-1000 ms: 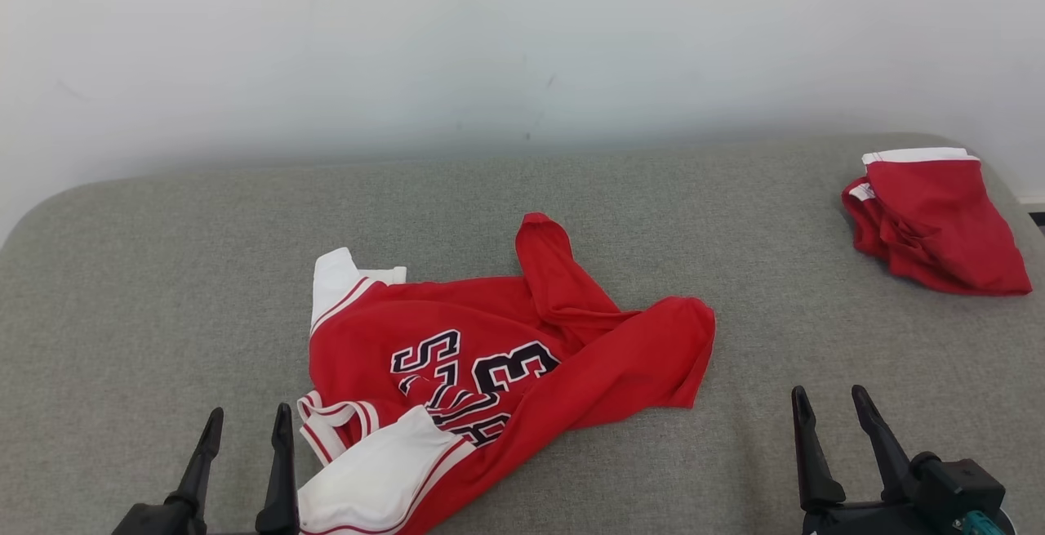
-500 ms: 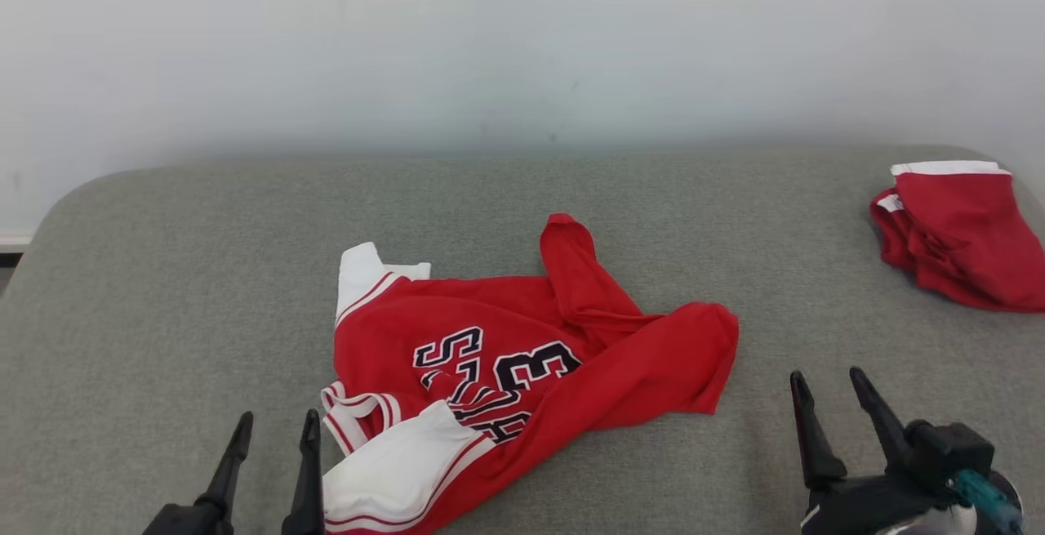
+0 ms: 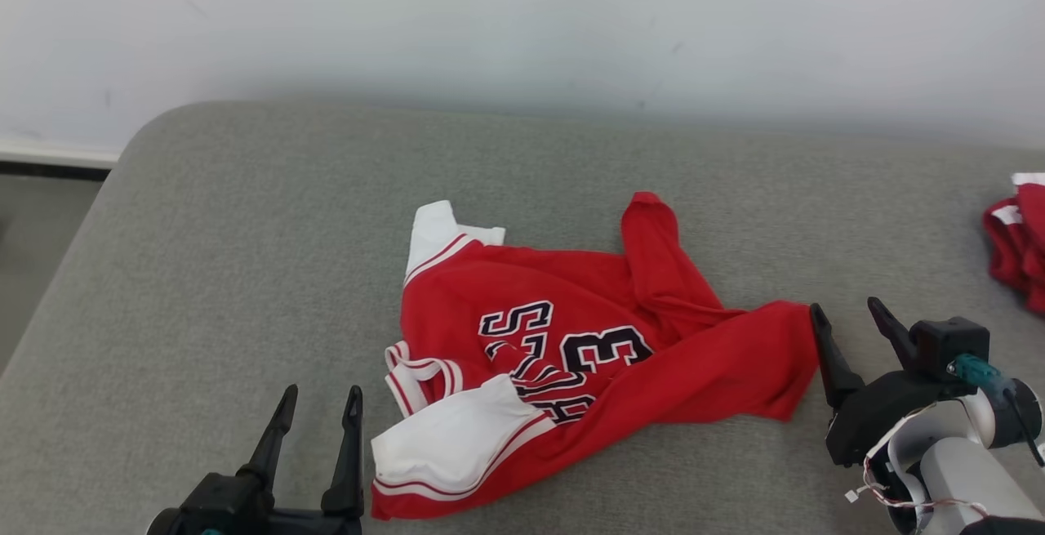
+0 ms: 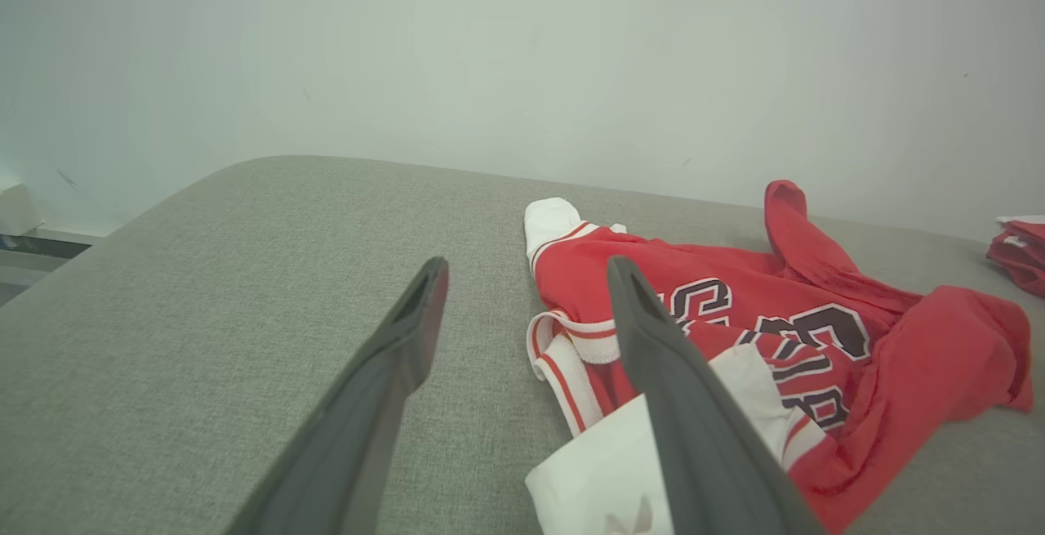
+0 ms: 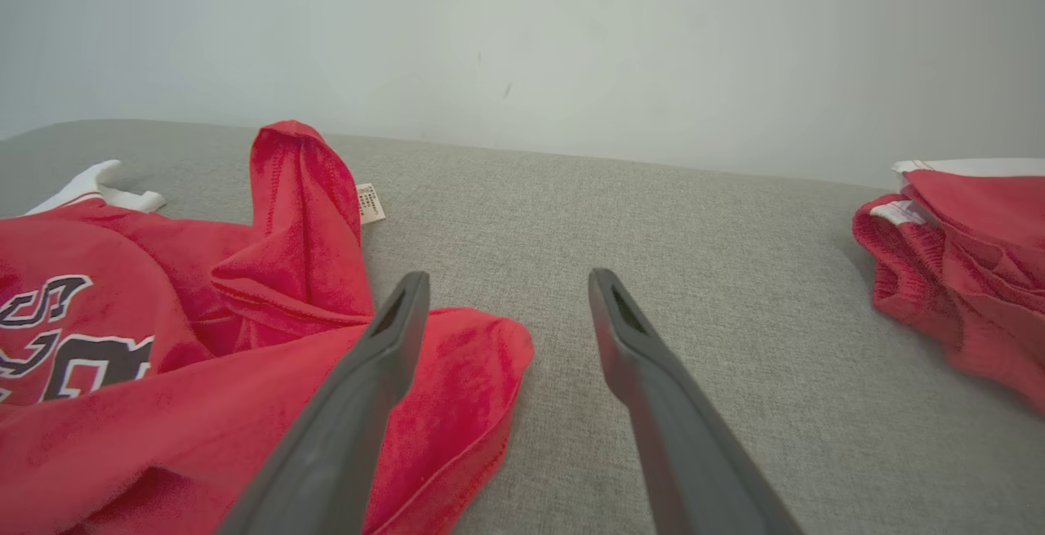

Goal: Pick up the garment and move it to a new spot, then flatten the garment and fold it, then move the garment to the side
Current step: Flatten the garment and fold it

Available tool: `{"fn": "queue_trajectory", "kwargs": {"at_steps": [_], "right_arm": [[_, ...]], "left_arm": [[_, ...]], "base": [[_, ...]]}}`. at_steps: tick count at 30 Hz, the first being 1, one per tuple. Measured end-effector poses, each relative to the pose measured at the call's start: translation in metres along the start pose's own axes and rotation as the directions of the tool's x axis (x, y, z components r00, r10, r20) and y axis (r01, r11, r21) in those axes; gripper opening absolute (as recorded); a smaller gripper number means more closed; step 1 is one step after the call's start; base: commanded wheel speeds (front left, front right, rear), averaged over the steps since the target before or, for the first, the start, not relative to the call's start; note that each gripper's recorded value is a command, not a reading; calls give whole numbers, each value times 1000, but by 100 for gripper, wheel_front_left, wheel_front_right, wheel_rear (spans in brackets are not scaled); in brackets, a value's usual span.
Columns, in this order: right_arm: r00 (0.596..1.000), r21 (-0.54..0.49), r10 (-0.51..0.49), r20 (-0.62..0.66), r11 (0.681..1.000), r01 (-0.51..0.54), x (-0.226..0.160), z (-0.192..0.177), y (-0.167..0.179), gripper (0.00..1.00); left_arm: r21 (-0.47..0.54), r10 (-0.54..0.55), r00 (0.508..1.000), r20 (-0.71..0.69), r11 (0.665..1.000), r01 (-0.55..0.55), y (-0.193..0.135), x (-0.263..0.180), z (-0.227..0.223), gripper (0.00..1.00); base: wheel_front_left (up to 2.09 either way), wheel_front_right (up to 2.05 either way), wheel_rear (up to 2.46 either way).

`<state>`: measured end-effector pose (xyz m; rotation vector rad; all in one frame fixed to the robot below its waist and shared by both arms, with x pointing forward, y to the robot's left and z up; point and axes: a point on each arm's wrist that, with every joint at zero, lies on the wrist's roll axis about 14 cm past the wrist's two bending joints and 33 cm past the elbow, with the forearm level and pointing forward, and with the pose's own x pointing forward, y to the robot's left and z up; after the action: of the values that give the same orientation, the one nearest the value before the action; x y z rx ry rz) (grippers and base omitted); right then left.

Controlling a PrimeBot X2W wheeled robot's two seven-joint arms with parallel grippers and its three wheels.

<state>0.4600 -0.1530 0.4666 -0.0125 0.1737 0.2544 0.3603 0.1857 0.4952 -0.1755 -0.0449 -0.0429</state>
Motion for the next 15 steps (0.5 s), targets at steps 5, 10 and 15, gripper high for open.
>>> {"fn": "queue_trajectory", "kwargs": {"at_steps": [5,10,15], "right_arm": [[996,-12,11,-88,1000,-12,22,-19,-2,100],[979,6,19,-204,1000,-18,36,-46,2,100],[964,40,47,-260,998,-38,46,-61,14,0]], "left_arm": [[-5,33,999,-7,999,-33,9,0,-2,100],[-6,60,998,-22,998,-60,17,0,-7,100],[-6,86,995,-42,996,-87,24,-2,-13,100]], "base": [[0,0,0],[0,0,0],[0,0,0]]}}
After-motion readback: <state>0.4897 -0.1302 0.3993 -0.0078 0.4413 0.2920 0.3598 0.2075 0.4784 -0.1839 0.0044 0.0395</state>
